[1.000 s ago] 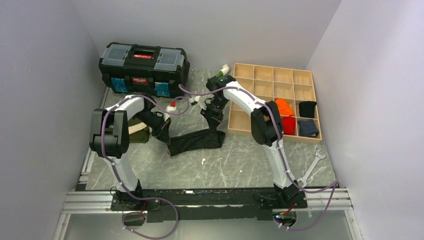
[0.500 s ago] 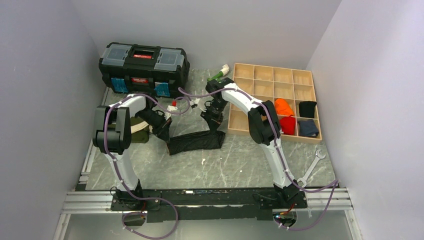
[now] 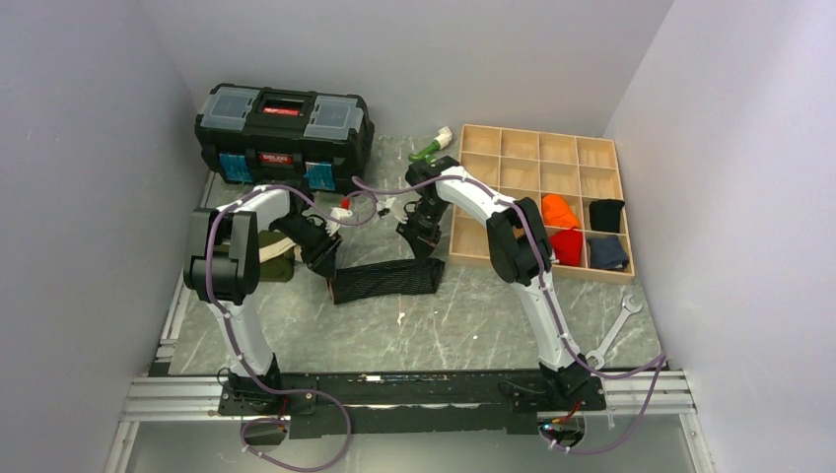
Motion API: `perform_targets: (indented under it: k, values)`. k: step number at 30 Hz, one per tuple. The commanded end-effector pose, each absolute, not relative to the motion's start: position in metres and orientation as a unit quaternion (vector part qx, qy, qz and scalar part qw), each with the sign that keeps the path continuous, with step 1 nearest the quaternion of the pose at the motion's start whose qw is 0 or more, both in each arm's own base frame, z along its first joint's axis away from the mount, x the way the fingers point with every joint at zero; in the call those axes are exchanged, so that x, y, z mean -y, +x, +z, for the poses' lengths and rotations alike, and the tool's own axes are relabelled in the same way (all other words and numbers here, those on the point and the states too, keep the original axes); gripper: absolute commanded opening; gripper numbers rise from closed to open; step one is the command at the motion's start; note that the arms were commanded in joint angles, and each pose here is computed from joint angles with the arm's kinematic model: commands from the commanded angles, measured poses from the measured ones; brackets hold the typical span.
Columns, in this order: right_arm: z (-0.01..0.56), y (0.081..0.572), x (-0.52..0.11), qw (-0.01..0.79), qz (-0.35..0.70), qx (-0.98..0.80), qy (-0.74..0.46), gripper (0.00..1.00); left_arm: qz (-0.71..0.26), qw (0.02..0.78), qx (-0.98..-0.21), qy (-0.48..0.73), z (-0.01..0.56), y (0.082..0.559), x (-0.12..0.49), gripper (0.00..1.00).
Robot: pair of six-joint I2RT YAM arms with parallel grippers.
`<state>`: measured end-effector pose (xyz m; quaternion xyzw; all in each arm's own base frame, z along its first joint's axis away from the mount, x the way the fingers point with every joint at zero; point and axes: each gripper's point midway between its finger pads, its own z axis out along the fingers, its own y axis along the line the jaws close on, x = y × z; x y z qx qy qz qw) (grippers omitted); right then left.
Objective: Roll the underwear
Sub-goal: Fold the underwear at the center of the board.
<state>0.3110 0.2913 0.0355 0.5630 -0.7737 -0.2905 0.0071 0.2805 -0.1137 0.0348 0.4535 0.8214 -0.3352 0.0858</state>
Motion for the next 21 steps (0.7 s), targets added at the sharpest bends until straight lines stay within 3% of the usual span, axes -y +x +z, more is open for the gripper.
perform_targets:
  k: [1,10,21]
  values:
    - [0.037,0.315,-0.284,0.005,-0.280,0.780,0.559,0.00,-0.322,0.105,-0.821,0.459,0.041,0.290,0.115,0.40]
    - [0.040,0.312,-0.285,0.002,-0.284,0.781,0.556,0.00,-0.309,0.129,-0.824,0.457,0.053,0.297,0.115,0.38]
    - [0.048,0.319,-0.296,-0.015,-0.299,0.779,0.551,0.01,-0.280,0.199,-0.824,0.450,0.084,0.307,0.117,0.44]
